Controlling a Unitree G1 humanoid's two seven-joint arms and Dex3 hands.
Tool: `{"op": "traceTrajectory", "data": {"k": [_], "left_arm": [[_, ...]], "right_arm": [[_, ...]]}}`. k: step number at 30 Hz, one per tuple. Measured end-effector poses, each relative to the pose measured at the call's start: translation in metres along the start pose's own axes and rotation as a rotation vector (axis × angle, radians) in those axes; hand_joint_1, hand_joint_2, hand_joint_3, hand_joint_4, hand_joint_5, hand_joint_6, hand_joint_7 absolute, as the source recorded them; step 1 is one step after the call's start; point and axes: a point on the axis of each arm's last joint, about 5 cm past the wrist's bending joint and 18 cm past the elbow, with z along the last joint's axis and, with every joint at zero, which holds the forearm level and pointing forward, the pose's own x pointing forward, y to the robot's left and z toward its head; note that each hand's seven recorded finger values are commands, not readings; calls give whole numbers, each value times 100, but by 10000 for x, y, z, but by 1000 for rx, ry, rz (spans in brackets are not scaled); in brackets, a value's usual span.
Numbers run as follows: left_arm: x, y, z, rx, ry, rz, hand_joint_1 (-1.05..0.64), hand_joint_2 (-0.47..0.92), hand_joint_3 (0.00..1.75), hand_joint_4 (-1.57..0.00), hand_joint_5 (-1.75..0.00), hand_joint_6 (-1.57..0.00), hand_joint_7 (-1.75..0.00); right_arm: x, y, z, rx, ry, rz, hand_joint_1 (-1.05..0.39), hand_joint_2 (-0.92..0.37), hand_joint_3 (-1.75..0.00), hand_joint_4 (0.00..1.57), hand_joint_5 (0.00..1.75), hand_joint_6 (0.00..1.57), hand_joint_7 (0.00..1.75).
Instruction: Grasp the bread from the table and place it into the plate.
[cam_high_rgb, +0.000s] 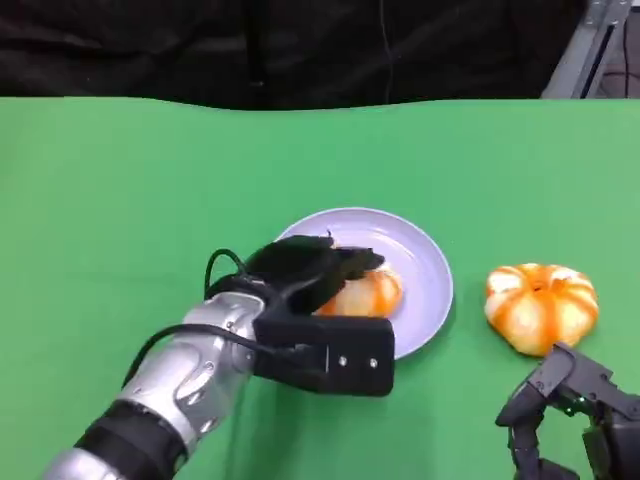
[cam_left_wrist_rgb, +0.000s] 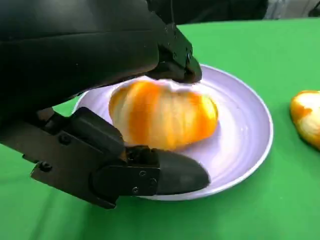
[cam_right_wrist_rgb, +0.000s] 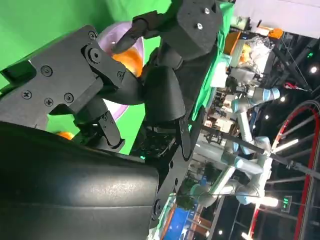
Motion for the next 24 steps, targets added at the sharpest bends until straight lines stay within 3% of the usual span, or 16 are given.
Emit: {"op": "traceTrajectory", "data": {"k": [5,16,20,21,24], "left_arm": [[-78,11,-37,-55,10,-18,-105,92,68,0,0,-4,0],[-273,157,-40,-190,-58,45,-105,92,70,0,0,-6,-1],[-367,172,-64,-320,-91,73,-105,92,61,0,0,-10,-2],[-390,172,-73,-351,-97,78,-98,92,50,-9,-4,-15,-3],[-520,207,-123,-569,-138,85,-93,92,43,-15,-7,-18,-4]], "right_arm": [[1,-4,-4,-1,-2,-1,-13,-50,-124,83,175,75,152],[11,-2,-26,11,-10,-4,-13,-49,-125,84,175,75,152],[11,-4,-36,10,-9,-4,-13,-49,-126,84,175,75,152],[12,-4,-36,10,-10,-4,-14,-49,-126,84,175,75,152],[13,-4,-35,12,-11,-4,-14,-49,-125,84,175,75,151]]}}
